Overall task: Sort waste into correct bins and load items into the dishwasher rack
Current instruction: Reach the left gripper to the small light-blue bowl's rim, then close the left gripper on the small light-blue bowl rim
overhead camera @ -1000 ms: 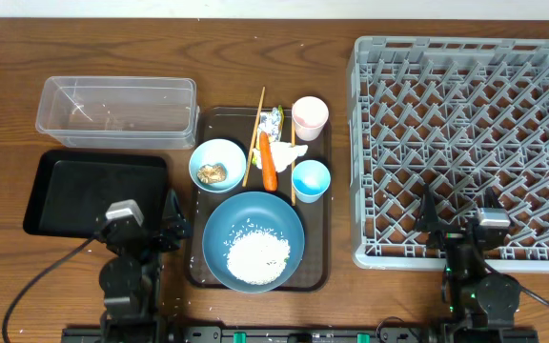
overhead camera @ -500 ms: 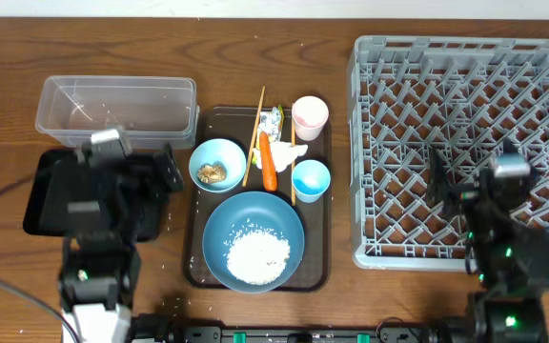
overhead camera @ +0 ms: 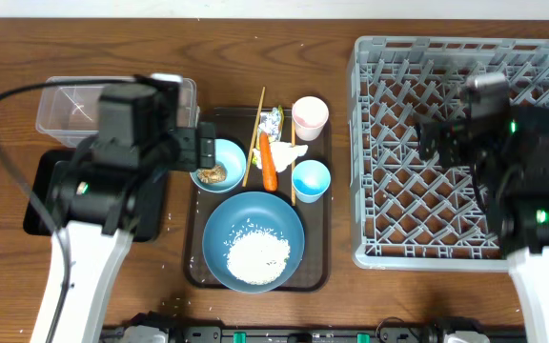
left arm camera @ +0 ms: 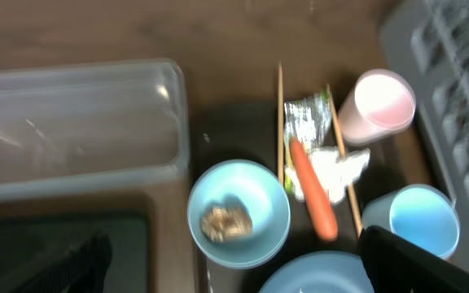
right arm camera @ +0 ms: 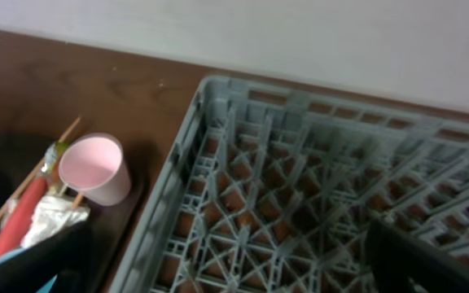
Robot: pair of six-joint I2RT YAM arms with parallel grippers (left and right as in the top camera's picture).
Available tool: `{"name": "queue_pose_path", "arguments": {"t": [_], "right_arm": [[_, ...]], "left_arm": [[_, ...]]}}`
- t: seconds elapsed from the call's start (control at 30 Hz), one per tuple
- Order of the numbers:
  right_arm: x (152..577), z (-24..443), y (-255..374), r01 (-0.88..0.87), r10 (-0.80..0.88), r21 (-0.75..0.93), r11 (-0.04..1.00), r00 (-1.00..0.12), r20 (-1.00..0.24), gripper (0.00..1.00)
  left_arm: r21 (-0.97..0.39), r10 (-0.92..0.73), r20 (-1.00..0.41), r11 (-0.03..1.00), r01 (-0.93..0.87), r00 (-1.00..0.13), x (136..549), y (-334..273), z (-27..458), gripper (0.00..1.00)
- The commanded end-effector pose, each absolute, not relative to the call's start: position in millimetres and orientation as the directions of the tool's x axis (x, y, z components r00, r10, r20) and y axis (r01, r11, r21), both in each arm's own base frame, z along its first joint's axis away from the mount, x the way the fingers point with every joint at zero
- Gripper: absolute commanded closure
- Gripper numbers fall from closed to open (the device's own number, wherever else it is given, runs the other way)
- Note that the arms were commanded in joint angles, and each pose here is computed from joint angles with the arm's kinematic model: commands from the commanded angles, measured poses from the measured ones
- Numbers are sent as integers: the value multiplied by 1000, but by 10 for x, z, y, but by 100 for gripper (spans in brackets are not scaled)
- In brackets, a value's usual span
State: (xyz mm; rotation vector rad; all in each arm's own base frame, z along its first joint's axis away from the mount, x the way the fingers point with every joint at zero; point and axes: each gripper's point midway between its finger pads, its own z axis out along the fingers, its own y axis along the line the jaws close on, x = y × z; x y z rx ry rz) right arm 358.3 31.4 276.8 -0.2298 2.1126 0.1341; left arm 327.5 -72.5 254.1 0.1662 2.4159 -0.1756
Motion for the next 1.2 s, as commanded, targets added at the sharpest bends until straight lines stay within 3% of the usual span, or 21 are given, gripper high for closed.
{"name": "queue_pose_path", "arguments": {"t": [0.0,0.37,0.47,0.7,0.9,1.07,1.17], "right_arm": [[3711,2819,384,-261,-111,40,965,-537,-836,1],[3766,2535,495,-303,-104,111,947,-612,-784,1],[3745,2511,492,-301,-104,114,947,-622,-776,12],[3733,2493,493,-300,-104,117,947,-629,-771,26],[3719,2476,492,-298,-104,119,947,-635,-765,30],[3719,2473,486,-298,-107,114,948,-635,-765,32],[3726,2468,460,-286,-108,104,952,-637,-764,32]], "left_arm": [[-98,137,-575,967,235,-807,3310,-932,2263,2],[-265,196,-372,915,306,-907,3391,-1439,1514,2],[-273,203,-330,914,299,-922,3408,-1465,1348,1],[-274,212,-194,926,261,-958,3412,-1464,844,35],[-272,216,-107,933,238,-970,3375,-1451,536,44],[-255,214,-83,940,228,-973,3388,-1426,385,63],[-247,194,-71,947,206,-978,3392,-1410,349,69]]}}
